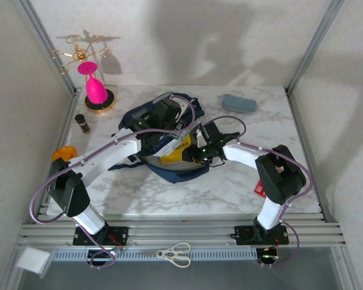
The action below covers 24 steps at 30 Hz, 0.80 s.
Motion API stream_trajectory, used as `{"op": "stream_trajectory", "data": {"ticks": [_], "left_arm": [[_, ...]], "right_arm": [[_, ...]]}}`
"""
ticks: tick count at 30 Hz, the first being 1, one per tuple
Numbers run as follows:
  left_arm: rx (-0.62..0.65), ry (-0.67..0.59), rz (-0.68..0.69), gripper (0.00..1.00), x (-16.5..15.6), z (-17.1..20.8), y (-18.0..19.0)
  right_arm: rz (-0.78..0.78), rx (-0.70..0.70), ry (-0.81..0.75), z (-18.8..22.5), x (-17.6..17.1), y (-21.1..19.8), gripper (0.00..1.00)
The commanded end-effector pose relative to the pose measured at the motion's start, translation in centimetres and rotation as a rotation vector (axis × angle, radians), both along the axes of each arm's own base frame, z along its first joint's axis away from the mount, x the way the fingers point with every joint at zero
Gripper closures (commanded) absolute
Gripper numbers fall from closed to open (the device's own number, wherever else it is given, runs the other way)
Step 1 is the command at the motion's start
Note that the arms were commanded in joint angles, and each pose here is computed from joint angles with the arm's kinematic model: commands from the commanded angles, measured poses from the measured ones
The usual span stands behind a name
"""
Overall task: Pack the student bag
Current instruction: Place the book in the student bag.
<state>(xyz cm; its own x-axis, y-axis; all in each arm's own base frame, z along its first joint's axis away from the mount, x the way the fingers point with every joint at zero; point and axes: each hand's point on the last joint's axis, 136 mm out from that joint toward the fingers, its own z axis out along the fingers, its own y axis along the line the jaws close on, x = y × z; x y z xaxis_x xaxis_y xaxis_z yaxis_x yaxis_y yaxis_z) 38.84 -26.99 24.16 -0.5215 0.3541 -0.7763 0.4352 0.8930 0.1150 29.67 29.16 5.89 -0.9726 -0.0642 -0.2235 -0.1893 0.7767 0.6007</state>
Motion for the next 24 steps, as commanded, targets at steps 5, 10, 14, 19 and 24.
{"op": "stream_trajectory", "data": {"ticks": [5, 10, 14, 19, 24], "left_arm": [[-0.124, -0.096, 0.016, 1.0, 0.6, 4.7, -0.3], [-0.134, -0.105, 0.026, 1.0, 0.7, 4.7, -0.2], [-0.127, -0.098, 0.035, 1.0, 1.0, 4.6, -0.3], [-0.134, -0.104, 0.038, 1.0, 0.9, 4.5, -0.2], [-0.147, -0.095, 0.039, 1.0, 0.9, 4.2, -0.4]], "right_arm": [[-0.08, -0.003, -0.142, 2.9, 5.9, 1.7, 0.61], [-0.202, 0.101, -0.239, 5.7, 10.1, 2.0, 0.65], [-0.2, 0.136, -0.231, 5.7, 9.2, 1.6, 0.64], [-0.232, 0.123, -0.141, 4.4, 4.4, -0.3, 0.6], [-0.179, 0.14, -0.06, 2.1, 1.0, 2.8, 0.66]]}}
